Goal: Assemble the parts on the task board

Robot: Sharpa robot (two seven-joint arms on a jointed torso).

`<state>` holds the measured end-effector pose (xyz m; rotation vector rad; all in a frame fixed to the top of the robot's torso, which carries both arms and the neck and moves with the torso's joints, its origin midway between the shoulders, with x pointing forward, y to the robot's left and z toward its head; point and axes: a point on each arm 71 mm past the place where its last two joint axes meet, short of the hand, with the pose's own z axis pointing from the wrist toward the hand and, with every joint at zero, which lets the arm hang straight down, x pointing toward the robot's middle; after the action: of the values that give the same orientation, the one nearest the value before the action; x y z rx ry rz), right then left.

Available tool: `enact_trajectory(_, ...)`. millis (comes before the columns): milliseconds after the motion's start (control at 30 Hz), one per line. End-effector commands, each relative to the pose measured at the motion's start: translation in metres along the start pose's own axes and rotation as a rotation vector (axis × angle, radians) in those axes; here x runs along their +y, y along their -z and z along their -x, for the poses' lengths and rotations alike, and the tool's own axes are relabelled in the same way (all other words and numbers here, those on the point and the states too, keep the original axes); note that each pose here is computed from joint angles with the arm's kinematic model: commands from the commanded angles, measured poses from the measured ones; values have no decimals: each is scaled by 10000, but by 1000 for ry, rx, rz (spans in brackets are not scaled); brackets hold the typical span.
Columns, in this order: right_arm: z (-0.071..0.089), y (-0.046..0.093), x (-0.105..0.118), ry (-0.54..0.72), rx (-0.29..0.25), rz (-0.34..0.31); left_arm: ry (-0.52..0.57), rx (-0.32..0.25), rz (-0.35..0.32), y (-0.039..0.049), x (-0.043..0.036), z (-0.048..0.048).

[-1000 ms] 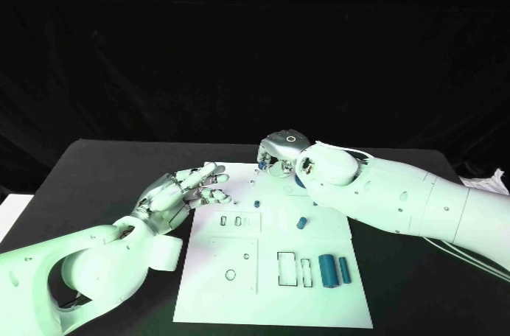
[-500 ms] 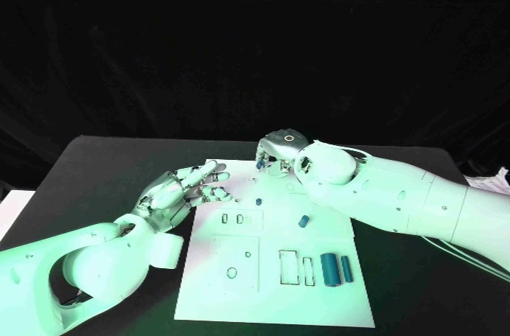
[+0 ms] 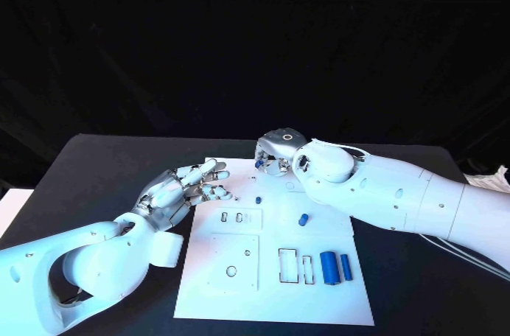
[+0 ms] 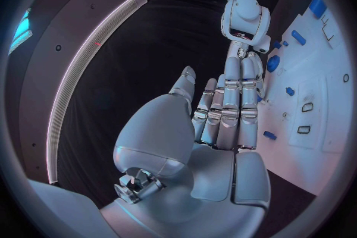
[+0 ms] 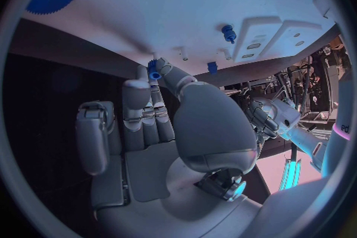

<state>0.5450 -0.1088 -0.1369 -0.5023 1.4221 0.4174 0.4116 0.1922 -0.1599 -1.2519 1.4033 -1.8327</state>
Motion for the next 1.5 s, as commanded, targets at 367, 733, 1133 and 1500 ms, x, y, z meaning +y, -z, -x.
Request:
enact_trajectory(367,-30,-25,8,17,30,0,8,16,-6,-11,-5,-30)
enact_trajectory(733,-42,-37,-24,17,33,-23,8,17,-5,-10,-5,-32)
enact_trajectory(1133,-6,-1,-68,4,-17,-30,7,14,-4,-10,-6,-21)
enact_trajectory(1500,97,331,-332,-72,-58,-78,5,11,-4,-3,-10,-7)
